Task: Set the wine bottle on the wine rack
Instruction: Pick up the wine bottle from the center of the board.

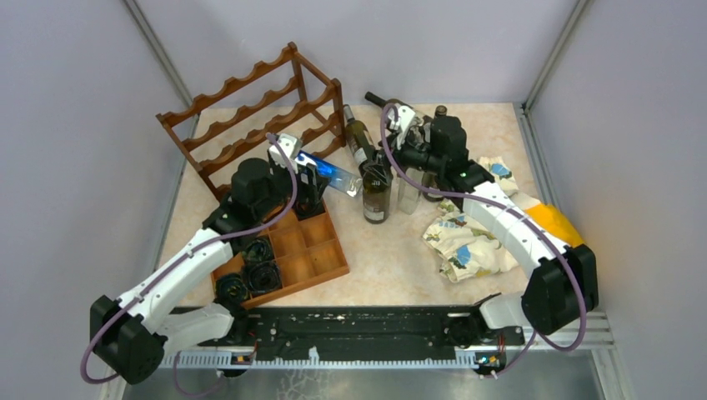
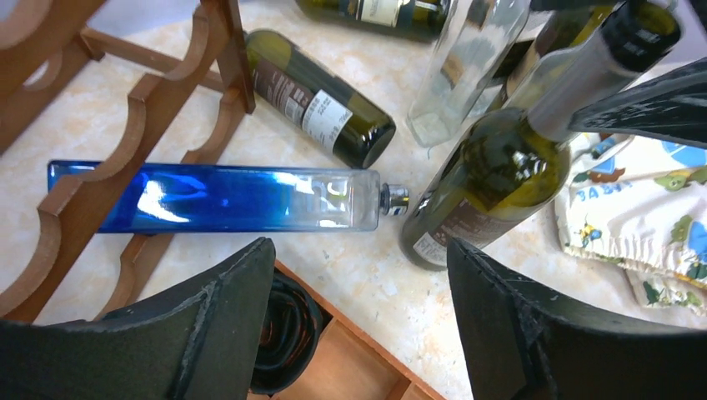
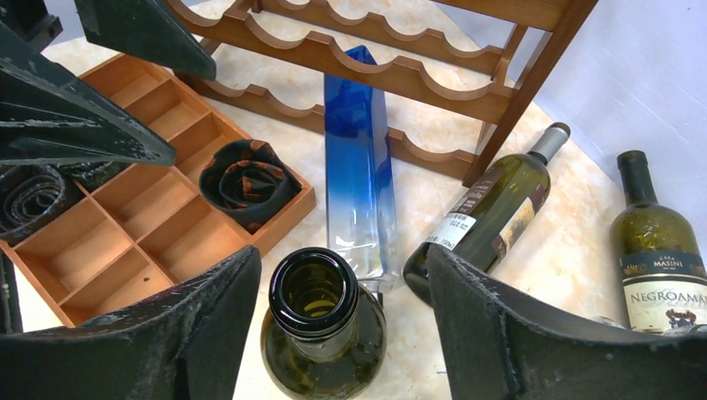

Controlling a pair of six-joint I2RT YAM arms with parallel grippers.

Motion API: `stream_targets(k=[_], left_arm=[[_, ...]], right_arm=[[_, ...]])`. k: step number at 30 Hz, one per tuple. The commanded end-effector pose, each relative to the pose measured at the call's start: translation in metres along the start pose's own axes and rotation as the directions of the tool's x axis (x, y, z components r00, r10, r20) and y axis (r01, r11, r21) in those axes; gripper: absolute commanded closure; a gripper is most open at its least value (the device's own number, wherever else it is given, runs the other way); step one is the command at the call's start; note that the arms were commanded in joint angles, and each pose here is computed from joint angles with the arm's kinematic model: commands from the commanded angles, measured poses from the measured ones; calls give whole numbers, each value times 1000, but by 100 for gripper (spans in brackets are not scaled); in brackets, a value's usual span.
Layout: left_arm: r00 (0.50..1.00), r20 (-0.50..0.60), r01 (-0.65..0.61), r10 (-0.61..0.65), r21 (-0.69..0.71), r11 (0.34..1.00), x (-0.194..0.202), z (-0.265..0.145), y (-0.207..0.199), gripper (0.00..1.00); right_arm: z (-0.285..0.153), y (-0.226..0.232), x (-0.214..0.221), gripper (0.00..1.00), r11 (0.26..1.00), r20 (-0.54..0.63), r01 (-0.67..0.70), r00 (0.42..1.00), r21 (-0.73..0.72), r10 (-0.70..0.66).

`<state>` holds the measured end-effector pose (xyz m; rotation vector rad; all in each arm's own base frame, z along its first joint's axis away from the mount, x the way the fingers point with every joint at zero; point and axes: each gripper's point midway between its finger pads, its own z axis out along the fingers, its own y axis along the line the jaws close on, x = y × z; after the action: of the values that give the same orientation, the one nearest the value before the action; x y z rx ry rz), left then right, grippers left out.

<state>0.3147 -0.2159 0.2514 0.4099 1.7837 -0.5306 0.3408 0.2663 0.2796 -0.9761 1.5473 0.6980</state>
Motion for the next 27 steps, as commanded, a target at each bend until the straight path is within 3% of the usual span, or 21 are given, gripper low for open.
stream_targets(k=[1,4,7,9,13,19,27], left_arm=[[995,104,9,-8,-2,1000,-23,-9,0,17],[993,119,7,-7,1,1000,-27,-10,-1,17],[992,123,5,-6,7,1000,-29,-10,-2,17],[992,124,3,-6,20,1000,-31,-10,-5,17],[992,124,-2,-2,31,1000,-31,-10,-6,17],[991,130,-14,9,36,999,-34,-12,-7,17],[990,142,-24,17,50,998,-37,-16,-10,17]], right_arm=[[-2,3,-26,33,999,61,51,997,6,-51],[-2,3,-28,55,998,63,67,996,5,-68],[-3,3,-29,85,997,64,72,995,5,-72],[-4,4,-32,98,997,70,76,995,4,-76],[-11,7,-52,100,997,115,79,990,-2,-78],[-22,17,-118,100,995,239,78,969,-56,-62],[-24,11,-169,100,996,292,65,955,-63,-44]])
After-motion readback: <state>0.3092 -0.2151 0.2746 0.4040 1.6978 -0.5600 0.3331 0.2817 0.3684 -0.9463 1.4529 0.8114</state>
